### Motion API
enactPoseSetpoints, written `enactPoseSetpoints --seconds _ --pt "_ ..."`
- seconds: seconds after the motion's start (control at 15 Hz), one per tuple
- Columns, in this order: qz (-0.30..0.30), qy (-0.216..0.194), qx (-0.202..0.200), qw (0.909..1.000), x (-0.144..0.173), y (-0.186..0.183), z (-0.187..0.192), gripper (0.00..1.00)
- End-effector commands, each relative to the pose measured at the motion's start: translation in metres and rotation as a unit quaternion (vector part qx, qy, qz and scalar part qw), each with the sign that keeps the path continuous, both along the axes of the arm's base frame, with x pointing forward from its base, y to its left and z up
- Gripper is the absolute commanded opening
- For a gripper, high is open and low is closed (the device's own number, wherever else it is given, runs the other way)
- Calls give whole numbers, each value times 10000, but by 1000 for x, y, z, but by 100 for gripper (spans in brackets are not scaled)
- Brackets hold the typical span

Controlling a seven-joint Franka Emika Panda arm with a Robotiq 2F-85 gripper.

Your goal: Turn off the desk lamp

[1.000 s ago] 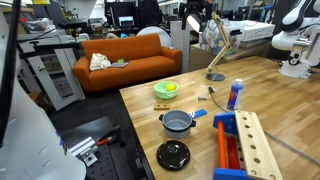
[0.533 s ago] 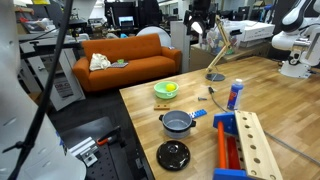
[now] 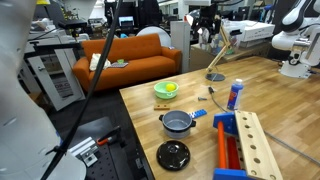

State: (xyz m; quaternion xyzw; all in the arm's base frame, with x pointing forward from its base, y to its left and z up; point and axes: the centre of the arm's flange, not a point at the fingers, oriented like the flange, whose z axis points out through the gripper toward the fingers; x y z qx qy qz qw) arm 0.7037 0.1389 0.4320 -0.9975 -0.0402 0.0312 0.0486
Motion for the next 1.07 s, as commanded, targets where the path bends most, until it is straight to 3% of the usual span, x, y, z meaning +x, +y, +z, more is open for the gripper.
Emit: enactPoseSetpoints --seconds 0.0,0.6,1.0 --pt "-3 2 2 10000 1 0 1 100" --pt "-64 -2 23 10000 3 0 2 100" --pt "-182 42 89 9998 31 -6 -1 100"
